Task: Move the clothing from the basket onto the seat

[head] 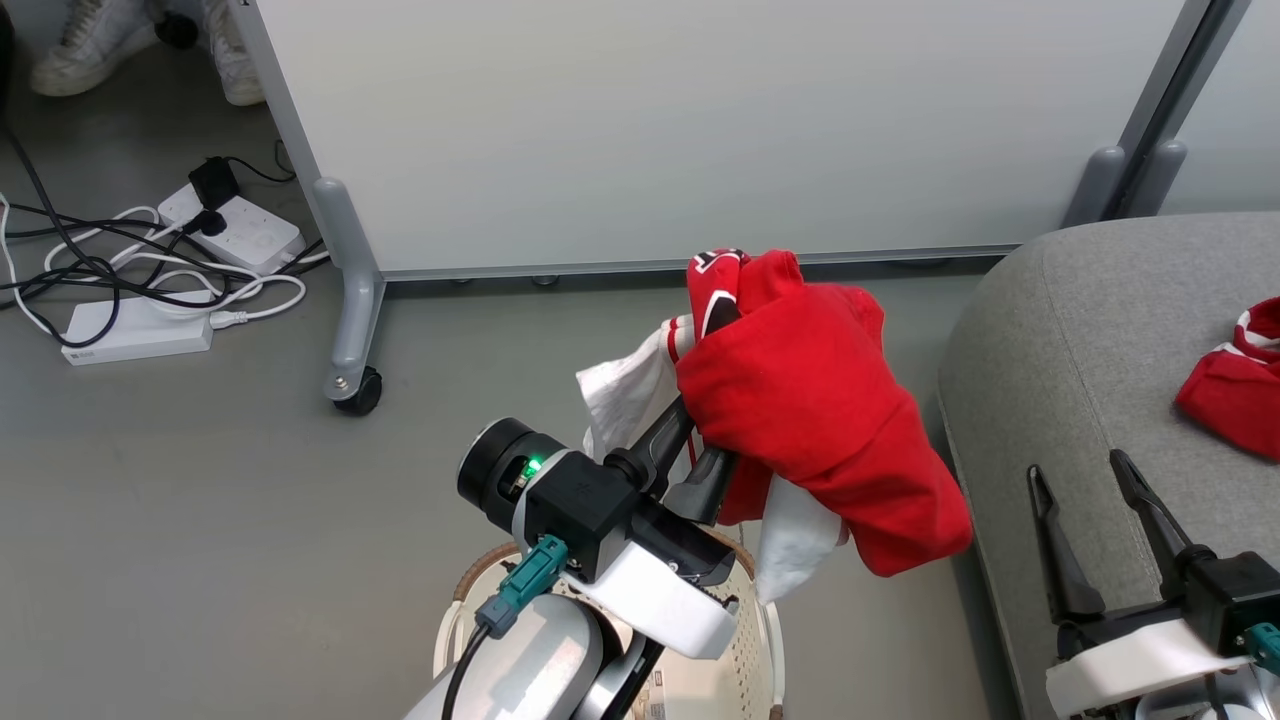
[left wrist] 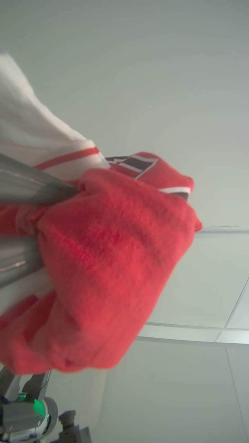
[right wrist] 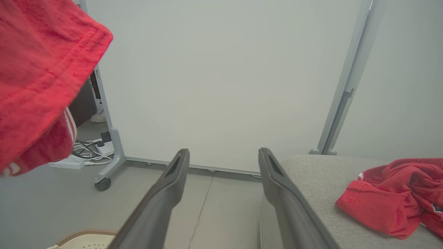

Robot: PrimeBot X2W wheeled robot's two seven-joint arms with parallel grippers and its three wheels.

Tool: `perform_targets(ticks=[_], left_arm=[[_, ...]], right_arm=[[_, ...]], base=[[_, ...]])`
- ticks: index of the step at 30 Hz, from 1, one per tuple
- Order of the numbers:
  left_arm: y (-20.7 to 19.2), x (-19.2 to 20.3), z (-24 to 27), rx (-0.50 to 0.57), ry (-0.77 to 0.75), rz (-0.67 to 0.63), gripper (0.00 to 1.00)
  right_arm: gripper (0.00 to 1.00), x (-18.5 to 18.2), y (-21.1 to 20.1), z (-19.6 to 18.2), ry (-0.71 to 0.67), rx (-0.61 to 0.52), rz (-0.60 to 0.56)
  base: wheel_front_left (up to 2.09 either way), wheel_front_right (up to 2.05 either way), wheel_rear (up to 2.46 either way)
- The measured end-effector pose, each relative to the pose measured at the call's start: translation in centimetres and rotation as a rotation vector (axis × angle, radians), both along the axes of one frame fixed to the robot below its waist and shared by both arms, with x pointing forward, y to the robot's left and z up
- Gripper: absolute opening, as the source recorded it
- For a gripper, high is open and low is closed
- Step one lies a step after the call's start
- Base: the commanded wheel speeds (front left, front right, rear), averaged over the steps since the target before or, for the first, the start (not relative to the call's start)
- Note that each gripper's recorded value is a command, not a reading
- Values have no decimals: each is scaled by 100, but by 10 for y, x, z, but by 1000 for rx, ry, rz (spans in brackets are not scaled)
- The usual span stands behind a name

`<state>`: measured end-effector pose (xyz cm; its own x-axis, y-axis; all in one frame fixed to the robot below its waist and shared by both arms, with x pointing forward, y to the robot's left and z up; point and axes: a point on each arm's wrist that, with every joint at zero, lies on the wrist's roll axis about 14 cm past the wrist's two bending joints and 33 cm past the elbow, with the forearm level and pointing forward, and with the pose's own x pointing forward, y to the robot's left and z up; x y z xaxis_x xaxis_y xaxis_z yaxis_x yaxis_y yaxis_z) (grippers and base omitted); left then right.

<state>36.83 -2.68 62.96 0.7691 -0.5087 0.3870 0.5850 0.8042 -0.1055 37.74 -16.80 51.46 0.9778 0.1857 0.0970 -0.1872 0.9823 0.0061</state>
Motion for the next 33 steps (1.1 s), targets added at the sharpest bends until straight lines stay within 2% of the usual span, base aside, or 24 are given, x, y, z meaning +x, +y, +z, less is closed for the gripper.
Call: perform_targets(ticks=[10,13,17,20,24,33], left_arm=[[0,3,-6,12,16,6,0],[2,6,-13,27,31,15,0],[2,7,-17,38,39,21,0],[1,8,-19,44,42,18,0],[-4,6,-20,50,44,1,0],[-13,-2,-21,59,40,-36,0]], right_arm=[[100,-3,2,14,-43,-72,57],[100,-9,17,33,-106,-84,124],[100,-21,41,54,-164,-44,218],[100,-39,69,58,-180,-61,341],[100,-53,88,62,-190,-57,425],[100,-52,100,61,-194,-72,465]], base=[[0,0,0],[0,0,0],[0,0,0],[0,0,0],[0,0,0],[0,0,0]])
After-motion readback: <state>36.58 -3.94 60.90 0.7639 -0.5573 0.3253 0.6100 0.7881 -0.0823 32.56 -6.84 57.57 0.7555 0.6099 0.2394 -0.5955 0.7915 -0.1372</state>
